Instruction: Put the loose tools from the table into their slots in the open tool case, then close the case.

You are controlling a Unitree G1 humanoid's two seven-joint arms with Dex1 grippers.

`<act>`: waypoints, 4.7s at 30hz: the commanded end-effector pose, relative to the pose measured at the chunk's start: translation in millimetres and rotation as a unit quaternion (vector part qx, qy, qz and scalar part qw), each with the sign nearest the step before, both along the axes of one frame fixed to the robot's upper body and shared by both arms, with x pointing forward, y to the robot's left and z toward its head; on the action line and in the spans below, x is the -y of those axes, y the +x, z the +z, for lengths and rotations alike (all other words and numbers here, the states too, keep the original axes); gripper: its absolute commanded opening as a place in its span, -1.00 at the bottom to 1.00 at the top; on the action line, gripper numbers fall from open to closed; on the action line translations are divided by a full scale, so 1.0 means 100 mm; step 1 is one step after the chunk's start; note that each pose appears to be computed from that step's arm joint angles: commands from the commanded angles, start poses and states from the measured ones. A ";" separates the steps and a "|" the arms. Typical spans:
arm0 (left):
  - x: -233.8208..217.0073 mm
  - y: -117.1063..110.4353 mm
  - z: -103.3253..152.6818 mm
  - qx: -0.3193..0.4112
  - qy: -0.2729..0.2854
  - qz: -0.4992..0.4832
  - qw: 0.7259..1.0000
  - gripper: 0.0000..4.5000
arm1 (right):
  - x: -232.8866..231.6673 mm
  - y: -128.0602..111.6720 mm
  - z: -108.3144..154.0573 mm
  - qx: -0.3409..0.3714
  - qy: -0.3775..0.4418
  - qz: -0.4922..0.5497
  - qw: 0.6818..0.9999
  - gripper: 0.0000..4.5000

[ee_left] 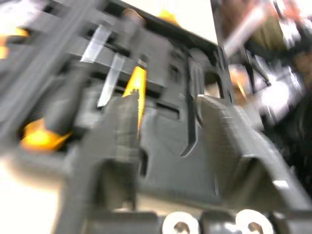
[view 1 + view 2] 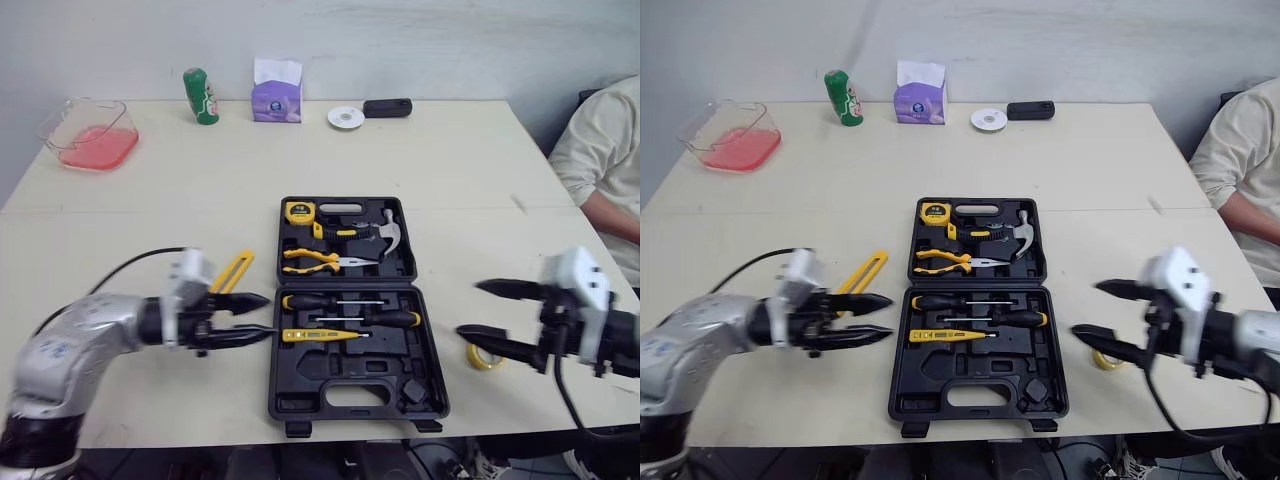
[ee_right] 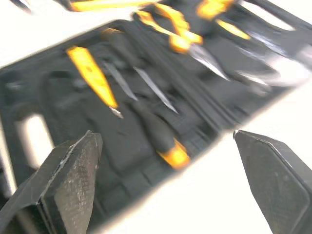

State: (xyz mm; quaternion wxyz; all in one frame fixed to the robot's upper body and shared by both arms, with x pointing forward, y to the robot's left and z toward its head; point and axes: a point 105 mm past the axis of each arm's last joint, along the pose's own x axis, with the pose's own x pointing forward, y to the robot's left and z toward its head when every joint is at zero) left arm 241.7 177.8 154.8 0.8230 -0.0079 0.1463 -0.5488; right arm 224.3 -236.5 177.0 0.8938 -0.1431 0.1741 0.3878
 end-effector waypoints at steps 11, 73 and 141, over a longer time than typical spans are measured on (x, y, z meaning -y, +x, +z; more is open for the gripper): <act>-1.92 -0.04 -0.05 0.016 0.102 0.357 0.928 0.99 | 1.44 -0.22 -0.11 0.012 -0.066 -0.216 0.974 1.00; 0.26 0.25 0.43 0.085 0.161 -0.048 0.982 -0.39 | -1.09 0.02 0.35 0.056 0.063 0.213 0.973 1.00; 1.23 -0.16 -0.85 0.069 0.184 -0.328 0.924 -0.98 | -0.68 -0.38 -0.03 -0.070 0.001 0.162 0.984 1.00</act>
